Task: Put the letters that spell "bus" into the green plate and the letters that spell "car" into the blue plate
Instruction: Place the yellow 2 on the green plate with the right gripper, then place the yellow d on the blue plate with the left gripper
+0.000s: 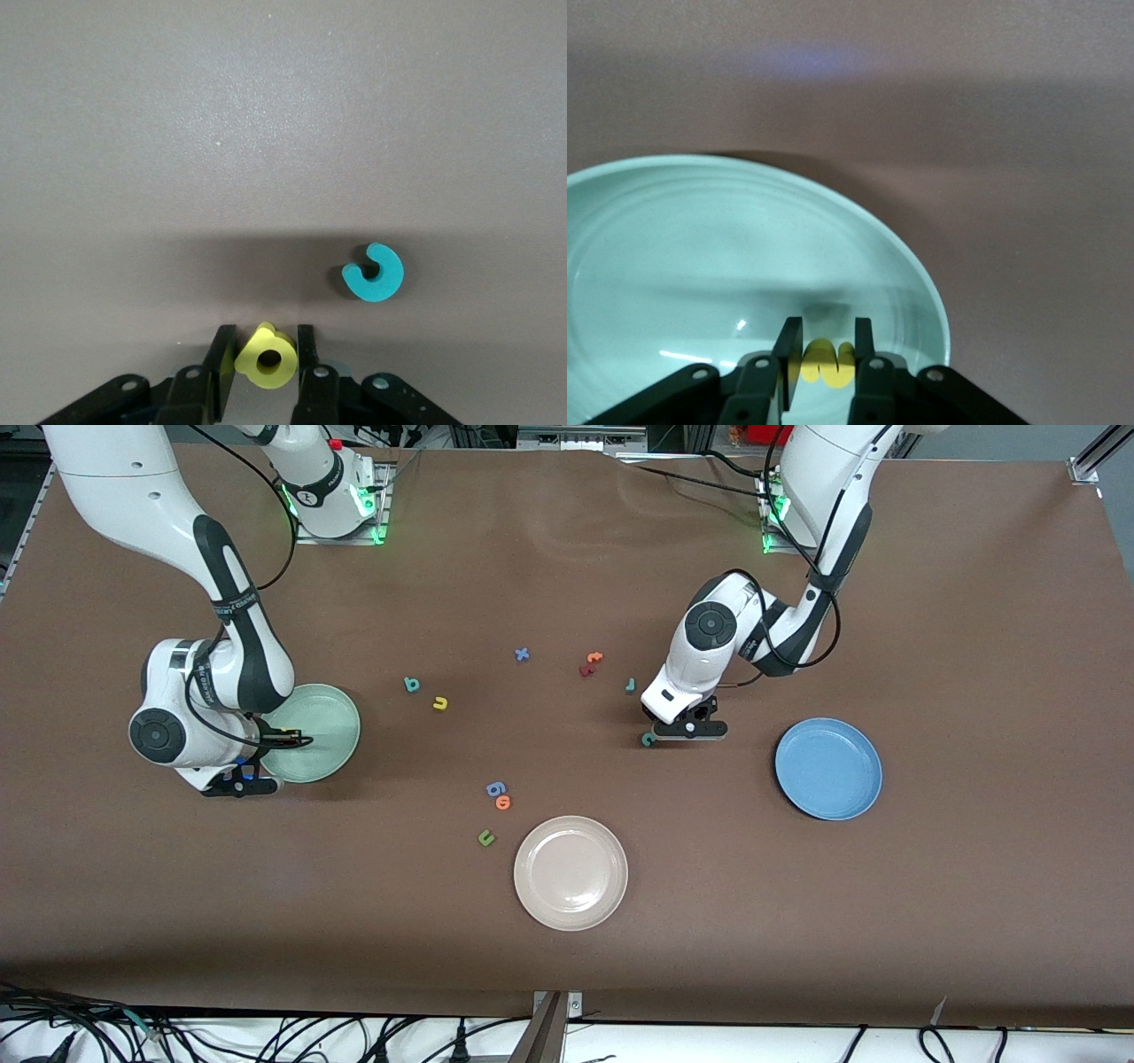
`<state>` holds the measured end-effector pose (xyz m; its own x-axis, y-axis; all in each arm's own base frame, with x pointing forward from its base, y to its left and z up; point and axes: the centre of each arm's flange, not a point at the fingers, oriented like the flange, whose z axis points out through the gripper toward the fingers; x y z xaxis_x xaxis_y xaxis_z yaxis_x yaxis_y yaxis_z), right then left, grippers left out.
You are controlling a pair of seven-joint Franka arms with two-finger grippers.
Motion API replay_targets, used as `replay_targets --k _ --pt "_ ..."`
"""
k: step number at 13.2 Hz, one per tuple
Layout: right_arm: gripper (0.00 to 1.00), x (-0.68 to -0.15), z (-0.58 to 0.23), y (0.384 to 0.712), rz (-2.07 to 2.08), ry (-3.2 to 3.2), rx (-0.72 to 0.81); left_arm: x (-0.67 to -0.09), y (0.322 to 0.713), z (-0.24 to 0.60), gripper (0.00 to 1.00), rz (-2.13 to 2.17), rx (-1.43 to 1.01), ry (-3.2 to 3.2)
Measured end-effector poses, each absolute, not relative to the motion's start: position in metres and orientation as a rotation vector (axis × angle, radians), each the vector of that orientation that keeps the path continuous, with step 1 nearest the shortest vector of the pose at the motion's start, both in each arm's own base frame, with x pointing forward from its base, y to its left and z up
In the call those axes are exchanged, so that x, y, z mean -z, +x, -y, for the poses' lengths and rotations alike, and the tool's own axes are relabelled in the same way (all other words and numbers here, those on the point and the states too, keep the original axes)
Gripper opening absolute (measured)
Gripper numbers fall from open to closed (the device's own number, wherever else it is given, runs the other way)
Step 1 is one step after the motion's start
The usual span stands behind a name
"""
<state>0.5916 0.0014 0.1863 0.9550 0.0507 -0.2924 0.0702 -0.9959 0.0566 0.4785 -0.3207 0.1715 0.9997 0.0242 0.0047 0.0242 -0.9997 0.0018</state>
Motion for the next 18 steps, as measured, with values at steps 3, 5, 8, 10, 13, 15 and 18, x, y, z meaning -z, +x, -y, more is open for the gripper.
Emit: replay_targets --k 3,5,8,10,13,15,18 --pt "0.68 -0.192 -0.004 0.594 -0.096 3.048 0.441 -0.172 0.479 0.321 0.33 -0.038 -0.005 3.141" --pt "0.89 -0.204 -0.013 0.595 -0.074 3.065 0.444 -0.172 0.479 0.318 0.33 -0.044 0.037 3.165" --pt "1.00 -0.243 -0.053 0.594 -0.009 3.088 0.445 -0.187 0.493 0.309 0.33 -0.078 0.120 3.214" --pt "1.00 -0.281 -0.080 0.585 0.050 3.087 0.473 -0.209 0.515 0.297 0.33 -0.060 0.171 3.239" --pt "0.99 -0.304 -0.116 0.571 0.194 3.066 0.493 -0.239 0.559 0.238 0.33 0.043 0.260 3.248" --pt "0.99 -0.290 -0.149 0.555 0.211 3.053 0.520 -0.241 0.579 0.187 0.33 0.136 0.290 3.227" --pt "0.99 -0.264 -0.197 0.527 0.149 3.090 0.456 -0.238 0.595 0.122 0.33 0.220 0.316 3.199"
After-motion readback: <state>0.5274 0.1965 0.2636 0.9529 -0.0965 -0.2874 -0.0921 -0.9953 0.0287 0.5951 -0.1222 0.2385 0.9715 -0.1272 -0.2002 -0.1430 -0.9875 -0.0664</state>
